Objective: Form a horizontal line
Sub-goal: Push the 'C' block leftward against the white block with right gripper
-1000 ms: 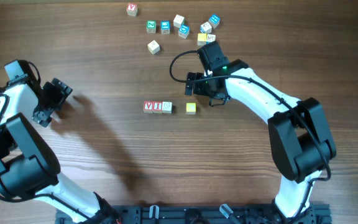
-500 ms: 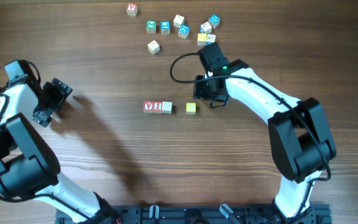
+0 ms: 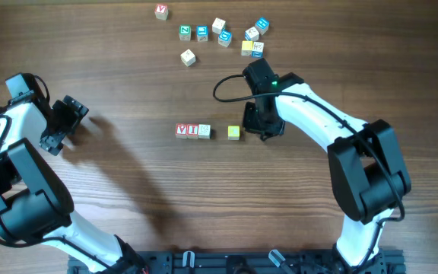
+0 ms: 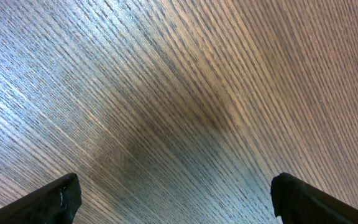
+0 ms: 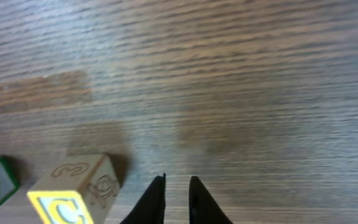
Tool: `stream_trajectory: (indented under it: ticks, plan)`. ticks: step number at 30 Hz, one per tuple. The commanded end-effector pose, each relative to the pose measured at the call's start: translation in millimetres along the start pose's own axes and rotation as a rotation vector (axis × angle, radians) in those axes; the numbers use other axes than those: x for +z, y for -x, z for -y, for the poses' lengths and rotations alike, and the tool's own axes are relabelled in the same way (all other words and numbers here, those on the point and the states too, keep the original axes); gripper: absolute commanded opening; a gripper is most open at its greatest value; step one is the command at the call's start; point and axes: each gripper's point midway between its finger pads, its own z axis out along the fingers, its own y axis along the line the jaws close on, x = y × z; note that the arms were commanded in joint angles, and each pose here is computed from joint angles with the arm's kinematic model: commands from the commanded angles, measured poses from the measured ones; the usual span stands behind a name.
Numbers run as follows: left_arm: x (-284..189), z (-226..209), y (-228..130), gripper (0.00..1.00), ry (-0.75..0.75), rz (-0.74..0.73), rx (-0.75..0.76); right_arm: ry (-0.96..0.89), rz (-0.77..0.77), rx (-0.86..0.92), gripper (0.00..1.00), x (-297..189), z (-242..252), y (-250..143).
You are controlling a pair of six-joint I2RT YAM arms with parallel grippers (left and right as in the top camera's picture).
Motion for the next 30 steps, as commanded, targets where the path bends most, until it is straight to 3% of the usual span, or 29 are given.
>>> stream_trajectory:
  ticks: [1, 15, 20, 30]
  plan:
    - [4, -2, -2, 1.00, 0.003, -0.013, -0.012, 0.051, -0.029, -0.022, 0.14, 6, -19, -11]
    - [4, -2, -2, 1.00, 0.003, -0.013, -0.012, 0.045, 0.018, -0.059, 0.13, 7, -29, -8]
    - [4, -2, -2, 1.00, 0.003, -0.013, -0.012, 0.031, 0.018, -0.058, 0.04, 7, -26, -9]
    - [4, -2, -2, 1.00, 0.003, -0.013, -0.012, 0.158, -0.054, -0.082, 0.04, 6, -55, -26]
